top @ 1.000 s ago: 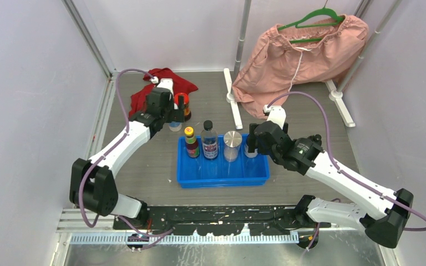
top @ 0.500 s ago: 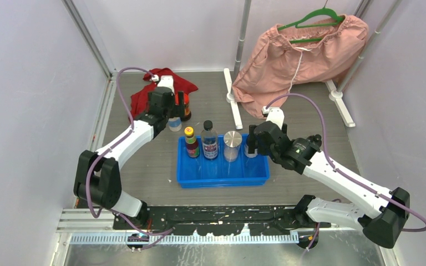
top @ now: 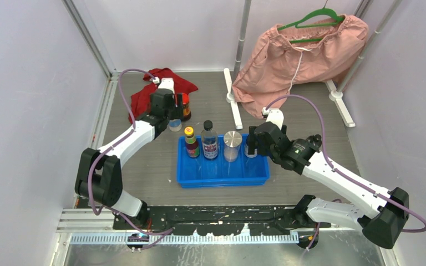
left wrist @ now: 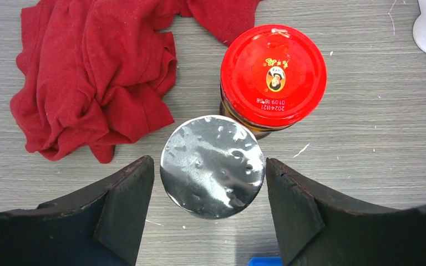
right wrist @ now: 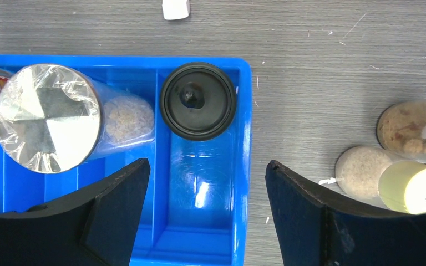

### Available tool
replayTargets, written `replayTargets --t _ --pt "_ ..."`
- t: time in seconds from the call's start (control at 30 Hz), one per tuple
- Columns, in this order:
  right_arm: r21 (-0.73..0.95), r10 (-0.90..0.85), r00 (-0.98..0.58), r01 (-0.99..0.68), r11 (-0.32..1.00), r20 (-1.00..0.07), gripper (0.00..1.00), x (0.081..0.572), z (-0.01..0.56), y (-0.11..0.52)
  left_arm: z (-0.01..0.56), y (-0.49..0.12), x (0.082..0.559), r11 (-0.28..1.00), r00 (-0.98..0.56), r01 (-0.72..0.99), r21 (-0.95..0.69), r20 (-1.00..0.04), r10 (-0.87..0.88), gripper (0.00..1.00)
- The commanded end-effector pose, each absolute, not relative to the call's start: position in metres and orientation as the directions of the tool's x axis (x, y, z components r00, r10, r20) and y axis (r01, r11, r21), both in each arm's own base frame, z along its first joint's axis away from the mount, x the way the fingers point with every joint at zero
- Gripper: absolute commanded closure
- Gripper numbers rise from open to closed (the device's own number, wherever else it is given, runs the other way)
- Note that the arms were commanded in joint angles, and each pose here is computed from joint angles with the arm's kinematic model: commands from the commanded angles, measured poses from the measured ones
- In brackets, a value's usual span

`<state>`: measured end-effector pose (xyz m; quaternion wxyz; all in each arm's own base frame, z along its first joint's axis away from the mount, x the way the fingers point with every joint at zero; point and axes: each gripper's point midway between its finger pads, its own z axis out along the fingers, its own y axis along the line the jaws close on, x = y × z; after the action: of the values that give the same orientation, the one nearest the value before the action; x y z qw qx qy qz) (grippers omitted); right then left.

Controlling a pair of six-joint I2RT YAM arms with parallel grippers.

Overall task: Organize the condiment bottles
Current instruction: Pick up the bottle from the center of the board.

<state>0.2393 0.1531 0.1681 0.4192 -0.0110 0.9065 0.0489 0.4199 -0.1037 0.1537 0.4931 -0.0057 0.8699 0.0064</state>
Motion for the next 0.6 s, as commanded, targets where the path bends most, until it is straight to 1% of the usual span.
replayTargets --t 0.0,0.23,0.43,0.57 --pt "0.100 0.041 -0.627 -0.059 0.993 -0.778 0.18 0.2430 0.1735 0.1526 0.1631 -0.1002 0.4292 0.999 -0.466 -0.051 -0.013 -0.884 -0.035 0.27" --pt "0.101 0.041 -0.634 -0.059 0.993 -0.772 0.18 0.2422 0.1696 0.1523 0.1688 -0.1001 0.4337 0.998 -0.445 -0.054 -0.014 -0.895 -0.037 0.31" --pt "0.098 0.039 -0.637 -0.058 0.994 -0.770 0.18 0.2429 0.1673 0.1515 0.1713 -0.0990 0.4358 0.998 -0.430 -0.059 -0.009 -0.902 -0.033 0.31" --pt "0.099 0.038 -0.638 -0.060 0.993 -0.769 0.18 0.2437 0.1670 0.1526 0.1710 -0.0996 0.4353 0.998 -0.431 -0.055 -0.010 -0.902 -0.033 0.37"
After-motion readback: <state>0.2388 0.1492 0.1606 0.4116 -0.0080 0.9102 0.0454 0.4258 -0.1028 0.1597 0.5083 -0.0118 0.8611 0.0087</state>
